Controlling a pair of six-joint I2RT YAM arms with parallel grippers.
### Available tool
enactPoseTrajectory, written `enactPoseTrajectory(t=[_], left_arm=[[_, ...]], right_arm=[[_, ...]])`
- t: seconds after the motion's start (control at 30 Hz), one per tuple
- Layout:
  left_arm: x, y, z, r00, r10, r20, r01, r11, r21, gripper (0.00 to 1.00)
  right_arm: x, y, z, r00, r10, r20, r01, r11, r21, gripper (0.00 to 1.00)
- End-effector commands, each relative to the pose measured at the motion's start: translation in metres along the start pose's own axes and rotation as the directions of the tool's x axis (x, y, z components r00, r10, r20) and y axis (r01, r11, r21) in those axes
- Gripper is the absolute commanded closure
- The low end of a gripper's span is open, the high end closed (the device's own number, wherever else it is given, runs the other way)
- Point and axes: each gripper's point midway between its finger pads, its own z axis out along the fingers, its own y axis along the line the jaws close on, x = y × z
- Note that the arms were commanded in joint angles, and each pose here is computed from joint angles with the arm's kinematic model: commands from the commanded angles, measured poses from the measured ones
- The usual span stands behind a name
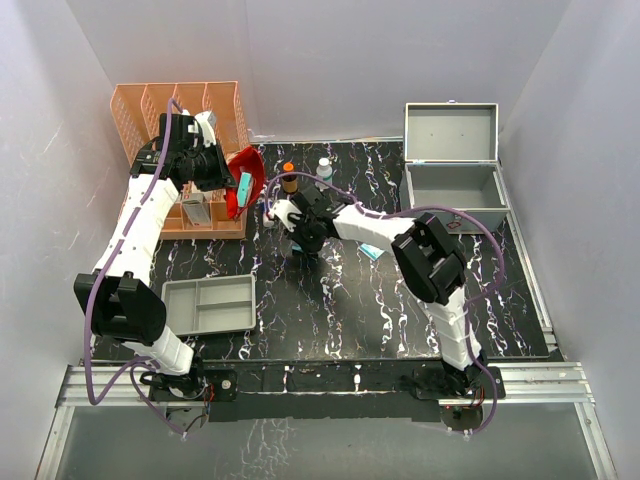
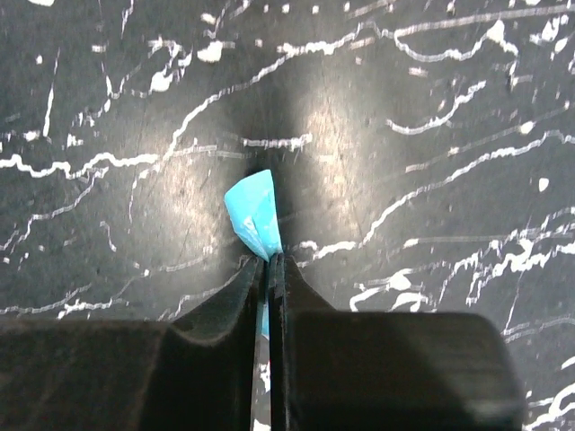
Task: Organize the medicine kit
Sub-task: Pick up the medical item at the center of the board, then place the medical item at the medicine pouch.
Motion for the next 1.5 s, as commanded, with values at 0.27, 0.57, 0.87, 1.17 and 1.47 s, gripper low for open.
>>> enactPoseTrajectory(t=[0.27, 0.57, 0.87, 1.17, 1.47], left_arm=[[-0.006, -0.009, -0.014, 0.999, 0.002, 0.039, -0.003, 0.999, 0.041, 1.00], [-0.011, -0.012, -0.008, 0.999, 0.013, 0.038, -0.016, 0.998, 0.063, 1.00], [-0.019, -0.026, -0.001, 0.997, 0.062, 0.052, -0.067, 0.994, 0.088, 1.00], [-0.027, -0.031, 0.006, 0.995, 0.071, 0.073, -0.077, 0.993, 0.089, 1.00], [-0.026, -0.036, 0.005, 0.994, 0.071, 0.079, -0.079, 0.992, 0.098, 1.00]], right_arm=[[-0.061, -0.034, -0.141, 0.968, 0.121, 0.220, -0.167, 0.965, 0.201, 1.00], [-0.113, -0.074, -0.241, 0.849, 0.257, 0.462, -0.401, 0.882, 0.248, 1.00], [-0.187, -0.064, -0.286, 0.596, 0.448, 0.667, -0.552, 0.831, -0.065, 1.00], [-0.223, -0.049, -0.268, 0.389, 0.661, 0.641, -0.584, 0.715, -0.383, 1.00], [-0.252, -0.022, -0.233, 0.369, 0.732, 0.573, -0.572, 0.665, -0.481, 1.00]])
